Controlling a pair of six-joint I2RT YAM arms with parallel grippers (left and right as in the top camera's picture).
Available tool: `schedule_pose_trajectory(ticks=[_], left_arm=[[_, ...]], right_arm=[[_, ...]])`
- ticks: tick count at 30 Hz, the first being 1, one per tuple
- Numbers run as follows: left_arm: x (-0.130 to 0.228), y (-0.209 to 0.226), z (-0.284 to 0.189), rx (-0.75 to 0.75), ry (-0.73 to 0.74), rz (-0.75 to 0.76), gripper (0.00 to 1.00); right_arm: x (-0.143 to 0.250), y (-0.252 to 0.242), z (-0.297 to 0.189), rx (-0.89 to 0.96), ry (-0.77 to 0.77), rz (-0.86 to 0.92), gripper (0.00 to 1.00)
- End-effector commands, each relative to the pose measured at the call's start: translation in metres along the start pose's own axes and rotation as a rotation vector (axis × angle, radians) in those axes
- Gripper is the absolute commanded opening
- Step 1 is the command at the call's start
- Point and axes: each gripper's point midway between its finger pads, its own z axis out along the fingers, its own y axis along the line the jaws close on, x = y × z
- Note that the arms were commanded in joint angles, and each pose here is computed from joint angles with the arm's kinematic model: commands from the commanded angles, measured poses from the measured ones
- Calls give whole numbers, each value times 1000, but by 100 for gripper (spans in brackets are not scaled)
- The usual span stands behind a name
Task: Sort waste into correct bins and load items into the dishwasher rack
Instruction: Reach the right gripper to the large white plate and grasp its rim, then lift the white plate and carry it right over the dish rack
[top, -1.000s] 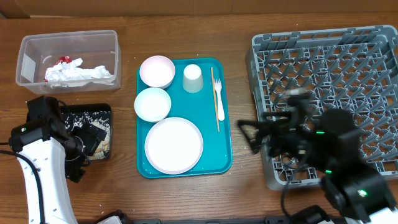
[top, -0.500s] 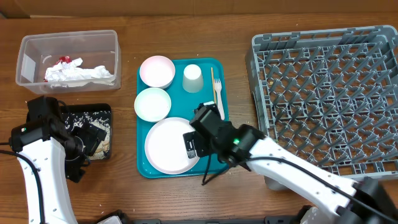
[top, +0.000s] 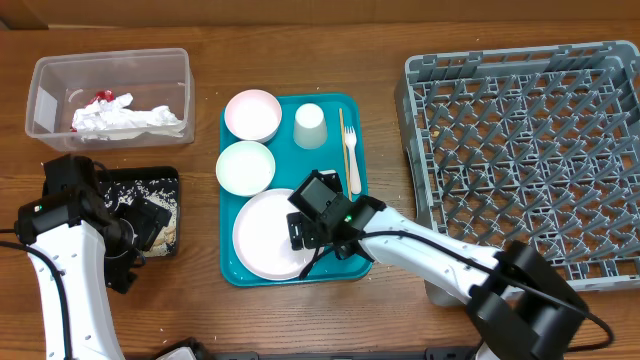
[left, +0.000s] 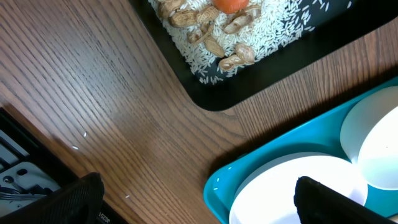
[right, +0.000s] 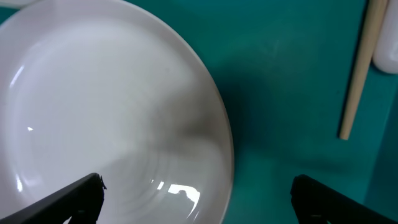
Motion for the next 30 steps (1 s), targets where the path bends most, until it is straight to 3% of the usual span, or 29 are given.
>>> schedule_pose_trajectory(ticks=[1,9,15,17,20,30], left_arm=[[1,1,1,-4,5,12,100],[1,1,1,-4,5,12,100],[1,1,1,-4,5,12,100],[1,1,1,-4,5,12,100],[1,1,1,-4,5,12,100],[1,1,1,-3,3,12,100]], right_arm=[[-10,1,3,16,-31,29,99],[-1,-4,9,38,1,74,69],[10,-13,18,65,25,96,66],[10,-13,18,65,26,96,54],[10,-13,18,66,27,96,47],[19,-16,22,65,51,128,38]])
